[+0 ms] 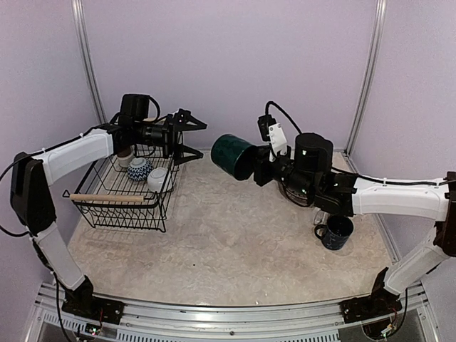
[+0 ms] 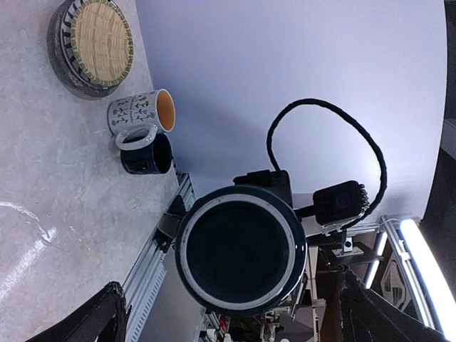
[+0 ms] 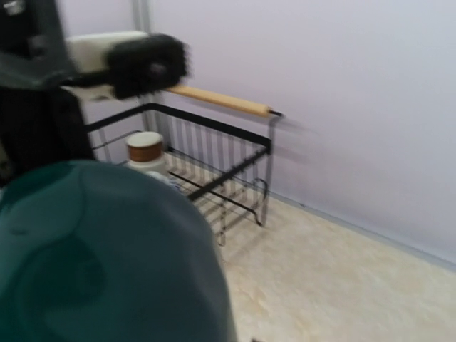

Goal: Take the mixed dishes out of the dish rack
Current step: Pass from the left arm to the right, then place the cup at the center of the board.

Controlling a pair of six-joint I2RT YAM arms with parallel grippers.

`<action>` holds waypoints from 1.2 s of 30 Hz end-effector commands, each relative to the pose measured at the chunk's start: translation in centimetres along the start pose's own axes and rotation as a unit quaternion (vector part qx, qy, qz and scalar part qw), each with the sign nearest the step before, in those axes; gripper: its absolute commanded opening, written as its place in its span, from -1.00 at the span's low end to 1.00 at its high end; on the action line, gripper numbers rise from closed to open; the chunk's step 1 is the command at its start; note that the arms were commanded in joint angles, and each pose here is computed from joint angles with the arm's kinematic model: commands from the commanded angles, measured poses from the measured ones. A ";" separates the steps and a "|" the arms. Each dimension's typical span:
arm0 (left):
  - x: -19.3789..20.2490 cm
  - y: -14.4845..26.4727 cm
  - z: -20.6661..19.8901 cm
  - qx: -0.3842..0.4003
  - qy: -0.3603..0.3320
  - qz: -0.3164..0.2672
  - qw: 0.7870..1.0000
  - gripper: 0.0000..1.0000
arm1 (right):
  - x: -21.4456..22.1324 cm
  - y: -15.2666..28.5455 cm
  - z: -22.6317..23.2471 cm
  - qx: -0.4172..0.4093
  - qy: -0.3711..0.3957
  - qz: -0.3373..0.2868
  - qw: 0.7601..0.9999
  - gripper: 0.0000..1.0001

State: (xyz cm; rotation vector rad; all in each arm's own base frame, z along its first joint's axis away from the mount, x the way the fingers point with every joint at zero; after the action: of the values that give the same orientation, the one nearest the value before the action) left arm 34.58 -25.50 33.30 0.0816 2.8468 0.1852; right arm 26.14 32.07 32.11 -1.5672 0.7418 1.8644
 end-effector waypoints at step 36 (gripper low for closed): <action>0.4 3.1 -3.1 -0.141 -0.134 -0.087 0.977 0.98 | 11.2 1.6 -14.8 0.337 -0.163 0.551 0.746 -1.00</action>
State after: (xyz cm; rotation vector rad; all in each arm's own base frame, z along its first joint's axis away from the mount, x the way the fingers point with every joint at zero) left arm 34.06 -23.01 35.18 -0.1780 2.5583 0.5128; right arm 32.84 21.40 19.51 -0.2730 2.0498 2.0611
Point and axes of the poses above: each gripper's point midway between its finger pads, its own y axis back along the fingers, its own z axis along the line the jaws close on, x = y × z, the point moved 7 cm from there along y, back along the fingers, and after that the axes turned 6 degrees about -y, right-handed, at the moved point
